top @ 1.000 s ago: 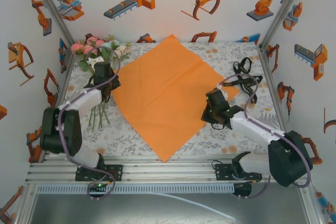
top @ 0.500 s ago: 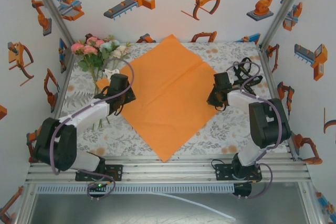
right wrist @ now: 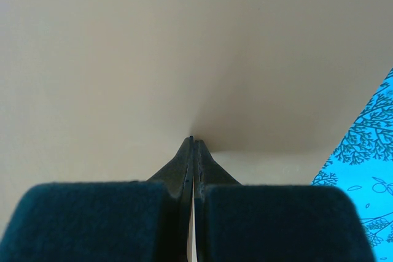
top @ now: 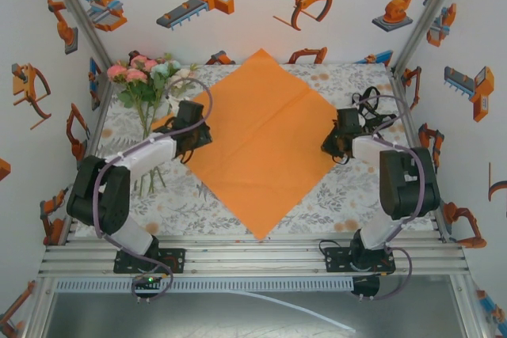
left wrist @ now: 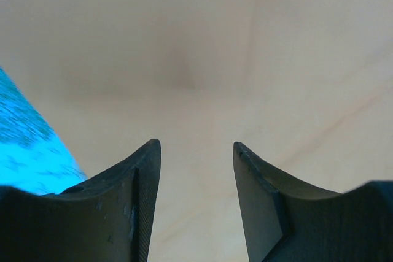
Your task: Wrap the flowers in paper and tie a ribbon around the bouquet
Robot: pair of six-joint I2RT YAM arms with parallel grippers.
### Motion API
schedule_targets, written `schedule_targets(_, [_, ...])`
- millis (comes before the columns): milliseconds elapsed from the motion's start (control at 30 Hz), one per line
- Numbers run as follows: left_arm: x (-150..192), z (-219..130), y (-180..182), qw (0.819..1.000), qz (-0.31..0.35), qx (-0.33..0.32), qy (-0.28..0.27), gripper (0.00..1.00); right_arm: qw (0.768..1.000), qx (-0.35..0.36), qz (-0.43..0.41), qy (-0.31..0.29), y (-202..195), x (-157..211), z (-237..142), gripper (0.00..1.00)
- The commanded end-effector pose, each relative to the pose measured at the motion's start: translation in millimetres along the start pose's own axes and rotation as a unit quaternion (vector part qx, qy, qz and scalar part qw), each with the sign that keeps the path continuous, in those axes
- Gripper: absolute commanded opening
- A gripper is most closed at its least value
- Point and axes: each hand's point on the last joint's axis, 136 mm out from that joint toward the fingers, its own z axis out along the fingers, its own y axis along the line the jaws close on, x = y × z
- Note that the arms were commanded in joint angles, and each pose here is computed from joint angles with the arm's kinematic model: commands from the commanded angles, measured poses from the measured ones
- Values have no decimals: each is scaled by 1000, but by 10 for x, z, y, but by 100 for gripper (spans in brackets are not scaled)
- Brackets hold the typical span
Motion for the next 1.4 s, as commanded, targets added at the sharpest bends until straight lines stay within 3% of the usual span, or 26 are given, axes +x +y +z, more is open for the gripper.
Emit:
schedule_targets(0, [-477, -5, 657, 995, -7, -90, -32, 50, 999, -23, 21, 16, 45, 128, -93, 0])
schedule_targets(133, [-828, 155, 1274, 984, -20, -173, -34, 50, 997, -61, 40, 4, 190, 95, -311, 0])
schedule_targets(267, [-1036, 375, 1614, 978, -35, -204, -22, 50, 996, -83, 18, -24, 330, -71, -614, 0])
schedule_targets(433, [-1064, 683, 1820, 977, -42, -208, 16, 50, 993, -107, -14, -43, 492, -209, -902, 13])
schedule_targets(633, [-1036, 951, 1869, 980, -38, -189, 42, 49, 991, -126, -19, -47, 569, -232, -989, 17])
schedule_targets(700, [-1018, 999, 1875, 981, -39, -182, 48, 39, 991, -129, -18, -43, 585, -227, -985, 17])
schedule_targets(833, [-1062, 923, 1851, 982, -41, -177, 45, 8, 988, -151, -20, -37, 696, -238, -1044, 17])
schedule_targets(900, [-1155, 777, 1804, 984, -42, -172, 30, 0, 983, -179, -32, -31, 819, -228, -1124, 17])
schedule_targets(1000, [-1374, 389, 1658, 986, -42, -160, -5, 0, 967, -245, -71, -16, 1122, -128, -1322, 21])
schedule_targets(1100, [-1603, -118, 1291, 991, -38, -118, -57, 0, 941, -319, -115, 8, 1464, 59, -1553, 26])
schedule_targets(1233, [-1711, -583, 219, 993, -10, 19, -118, 0, 928, -347, -138, 14, 1631, 173, -1704, 33])
schedule_targets(1367, [-1514, -519, -790, 989, 41, 95, -109, 0, 940, -313, -133, -26, 1501, 70, -1721, 47])
